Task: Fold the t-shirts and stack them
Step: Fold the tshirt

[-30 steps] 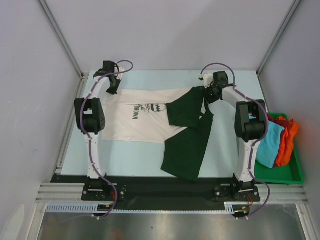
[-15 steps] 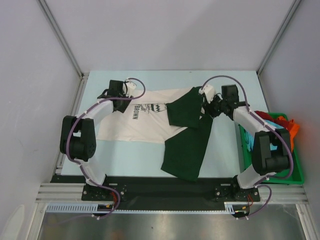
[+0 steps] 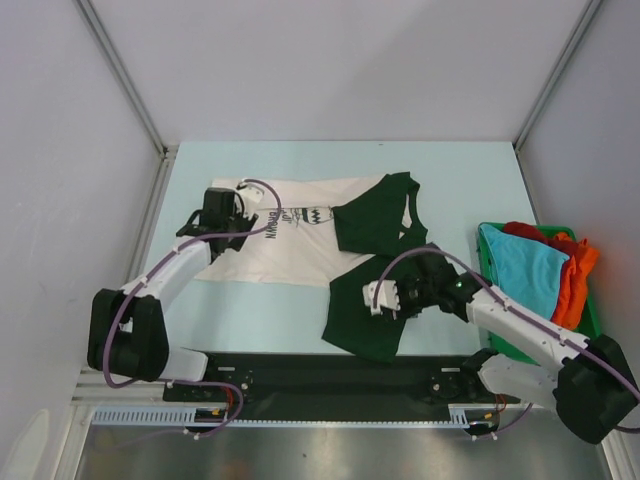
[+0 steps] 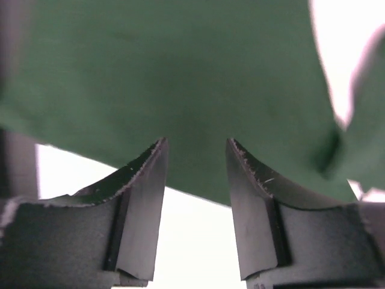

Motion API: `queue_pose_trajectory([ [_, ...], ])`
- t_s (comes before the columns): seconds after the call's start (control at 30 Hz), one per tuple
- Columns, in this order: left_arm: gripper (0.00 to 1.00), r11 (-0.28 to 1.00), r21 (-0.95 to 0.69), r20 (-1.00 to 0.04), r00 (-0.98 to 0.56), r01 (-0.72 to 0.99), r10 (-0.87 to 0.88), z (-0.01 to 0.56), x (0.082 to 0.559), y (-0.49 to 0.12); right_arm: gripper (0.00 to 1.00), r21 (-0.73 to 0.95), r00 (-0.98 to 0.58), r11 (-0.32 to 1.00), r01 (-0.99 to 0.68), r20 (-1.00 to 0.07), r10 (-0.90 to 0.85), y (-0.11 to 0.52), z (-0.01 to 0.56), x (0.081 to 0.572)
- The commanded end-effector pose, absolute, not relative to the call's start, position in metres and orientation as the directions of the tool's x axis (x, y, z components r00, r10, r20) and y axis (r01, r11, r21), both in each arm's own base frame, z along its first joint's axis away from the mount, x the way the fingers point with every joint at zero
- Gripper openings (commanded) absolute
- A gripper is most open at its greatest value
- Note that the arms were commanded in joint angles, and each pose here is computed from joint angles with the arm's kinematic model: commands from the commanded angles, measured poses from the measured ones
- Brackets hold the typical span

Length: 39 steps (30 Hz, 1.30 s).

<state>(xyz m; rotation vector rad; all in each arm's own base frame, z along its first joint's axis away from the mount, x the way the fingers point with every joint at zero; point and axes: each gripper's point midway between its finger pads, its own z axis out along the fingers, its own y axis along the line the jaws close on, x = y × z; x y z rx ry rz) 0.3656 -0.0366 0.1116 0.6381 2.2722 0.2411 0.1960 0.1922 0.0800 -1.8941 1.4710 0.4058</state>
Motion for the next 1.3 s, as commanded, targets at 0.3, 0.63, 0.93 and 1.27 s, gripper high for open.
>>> queue_pose_trajectory([
  [0.3, 0.49, 0.866, 0.338, -0.656, -0.568, 0.368, 0.497, 0.107, 0.32, -0.032, 0.42, -0.228, 0.463, -0.405, -0.885, -0.52, -0.718, 0.198, 0.058, 0.101],
  [0.63, 0.49, 0.872, 0.348, -0.654, -0.576, 0.345, 0.49, 0.097, 0.298, -0.023, 0.41, -0.193, 0.497, -0.464, -0.865, -0.464, -0.733, 0.183, 0.049, 0.076],
  [0.93, 0.49, 0.868, 0.363, -0.64, -0.587, 0.338, 0.496, 0.097, 0.301, -0.018, 0.42, -0.182, 0.51, -0.484, -0.856, -0.448, -0.734, 0.192, 0.032, 0.076],
  [1.27, 0.49, 0.874, 0.364, -0.624, -0.612, 0.323, 0.486, 0.088, 0.294, -0.009, 0.38, -0.215, 0.543, -0.503, -0.837, -0.437, -0.717, 0.199, 0.019, 0.072],
])
